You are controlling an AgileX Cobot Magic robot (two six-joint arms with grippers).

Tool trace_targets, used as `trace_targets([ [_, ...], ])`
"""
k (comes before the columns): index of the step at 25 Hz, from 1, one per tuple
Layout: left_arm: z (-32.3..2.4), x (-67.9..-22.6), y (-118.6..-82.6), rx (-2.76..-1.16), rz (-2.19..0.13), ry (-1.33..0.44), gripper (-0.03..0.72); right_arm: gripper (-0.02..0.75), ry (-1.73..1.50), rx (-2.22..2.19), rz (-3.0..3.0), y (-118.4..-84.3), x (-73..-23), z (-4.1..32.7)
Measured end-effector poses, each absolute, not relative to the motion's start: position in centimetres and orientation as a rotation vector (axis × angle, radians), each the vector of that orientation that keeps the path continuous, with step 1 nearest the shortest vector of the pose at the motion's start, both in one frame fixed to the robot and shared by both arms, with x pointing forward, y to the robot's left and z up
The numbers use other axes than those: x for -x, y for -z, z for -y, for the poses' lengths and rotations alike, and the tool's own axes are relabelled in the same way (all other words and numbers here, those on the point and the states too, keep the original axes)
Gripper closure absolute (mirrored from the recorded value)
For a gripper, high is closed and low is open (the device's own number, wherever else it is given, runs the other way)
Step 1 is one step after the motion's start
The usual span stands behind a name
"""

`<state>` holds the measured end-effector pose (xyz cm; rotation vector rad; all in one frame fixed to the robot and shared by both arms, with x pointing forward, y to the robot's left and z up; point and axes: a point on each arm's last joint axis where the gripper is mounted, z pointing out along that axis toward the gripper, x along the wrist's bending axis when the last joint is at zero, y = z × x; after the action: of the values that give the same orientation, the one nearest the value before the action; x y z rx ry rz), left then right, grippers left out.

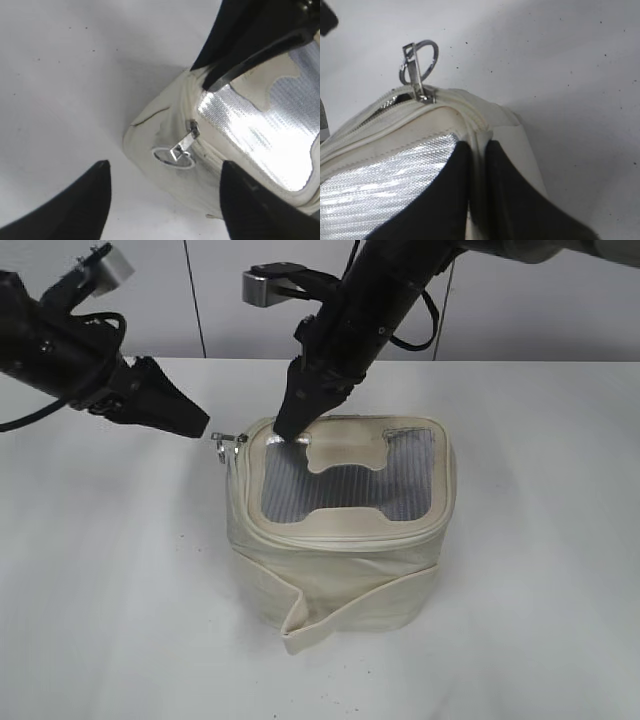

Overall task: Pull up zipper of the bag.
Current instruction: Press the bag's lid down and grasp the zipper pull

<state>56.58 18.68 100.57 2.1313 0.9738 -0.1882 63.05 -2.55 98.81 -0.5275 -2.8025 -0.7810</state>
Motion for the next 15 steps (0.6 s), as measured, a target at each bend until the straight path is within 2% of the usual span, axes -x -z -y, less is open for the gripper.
trace_targets([
  [7, -17.5, -55.8, -99.8, -2.32, -0.837, 0.132, 0.152, 0.671, 0.78, 0.539, 2.798, -98.8, -63.0, 2.5],
  [15, -16.9, -55.7, -99.8, -2.27, -0.958, 0.179, 0.137, 0.675, 0.78, 0.542, 2.797, -98.8, -63.0, 2.5],
])
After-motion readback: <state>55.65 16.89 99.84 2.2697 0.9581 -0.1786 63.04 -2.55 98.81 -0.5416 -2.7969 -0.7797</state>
